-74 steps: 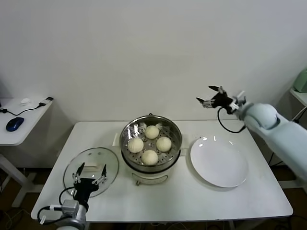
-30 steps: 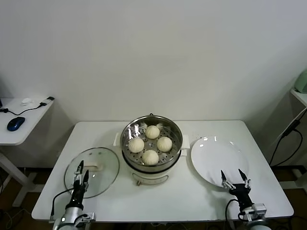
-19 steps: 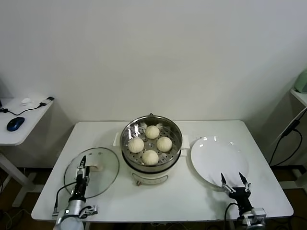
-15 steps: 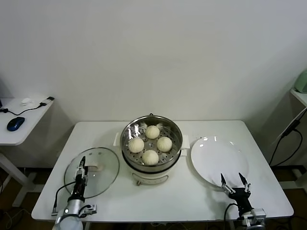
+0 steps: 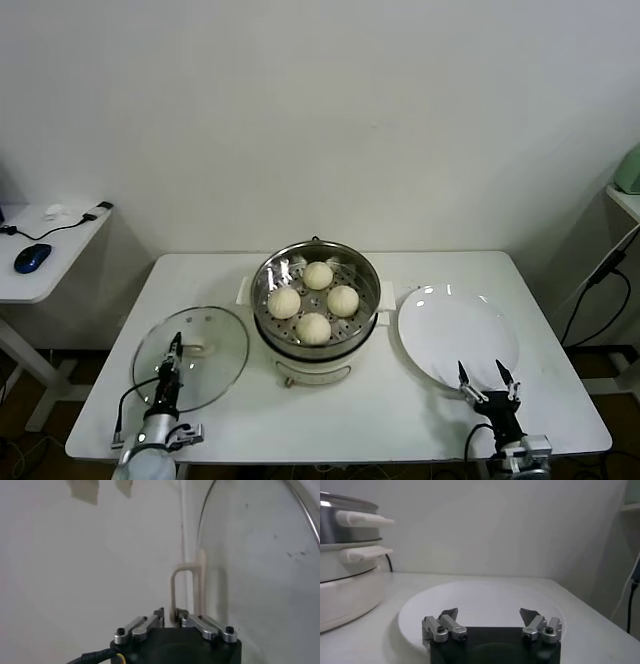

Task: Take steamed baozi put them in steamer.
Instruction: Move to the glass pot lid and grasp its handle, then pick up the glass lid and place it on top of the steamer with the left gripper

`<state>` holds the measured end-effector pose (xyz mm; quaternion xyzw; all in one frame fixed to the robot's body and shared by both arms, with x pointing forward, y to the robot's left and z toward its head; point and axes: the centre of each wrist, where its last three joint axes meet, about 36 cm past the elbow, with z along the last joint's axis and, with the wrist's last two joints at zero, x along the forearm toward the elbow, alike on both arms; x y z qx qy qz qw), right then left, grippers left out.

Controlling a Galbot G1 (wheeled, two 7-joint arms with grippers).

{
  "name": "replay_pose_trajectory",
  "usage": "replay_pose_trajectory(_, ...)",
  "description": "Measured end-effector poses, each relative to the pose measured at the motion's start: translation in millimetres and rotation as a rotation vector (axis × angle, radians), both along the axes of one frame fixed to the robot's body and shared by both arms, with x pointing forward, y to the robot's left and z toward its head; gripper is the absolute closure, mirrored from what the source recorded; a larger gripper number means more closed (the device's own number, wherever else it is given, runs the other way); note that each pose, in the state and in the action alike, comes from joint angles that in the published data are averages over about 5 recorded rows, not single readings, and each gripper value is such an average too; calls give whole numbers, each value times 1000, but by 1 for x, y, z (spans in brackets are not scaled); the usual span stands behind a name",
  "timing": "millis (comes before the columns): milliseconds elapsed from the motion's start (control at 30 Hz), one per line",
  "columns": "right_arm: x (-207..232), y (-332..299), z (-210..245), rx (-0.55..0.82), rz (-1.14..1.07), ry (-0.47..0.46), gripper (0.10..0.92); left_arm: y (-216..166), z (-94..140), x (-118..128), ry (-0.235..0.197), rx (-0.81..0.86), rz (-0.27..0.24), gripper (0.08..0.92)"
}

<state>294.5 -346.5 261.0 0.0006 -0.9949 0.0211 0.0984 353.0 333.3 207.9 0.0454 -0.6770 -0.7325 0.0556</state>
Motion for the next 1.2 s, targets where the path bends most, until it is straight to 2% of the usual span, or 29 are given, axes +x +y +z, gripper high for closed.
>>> replay_pose_trajectory(133, 1, 0, 3, 0, 4, -5, 200, 2, 4, -1, -4, -17, 7, 860)
replay_pose_trajectory(367, 2, 1, 8, -3, 7, -13, 200, 9, 37, -2, -40, -51, 30, 864)
replay_pose_trajectory(533, 1, 1, 13, -17, -3, -7, 200, 18, 81, 1, -63, -71, 61, 864)
replay_pose_trajectory(700, 1, 2, 19, -47, -5, 4, 200, 17, 143, 12, -74, -91, 87, 864)
replay_pose_trajectory(833, 3, 6, 23, -68, -1, 8, 200, -1, 188, 20, -75, -106, 92, 864)
replay_pose_trajectory(967, 3, 9, 25, -87, 2, 8, 200, -30, 222, 26, -73, -120, 84, 864)
replay_pose_trajectory(1200, 3, 12, 25, -103, 5, 3, 200, -101, 246, 31, -44, -132, 41, 864)
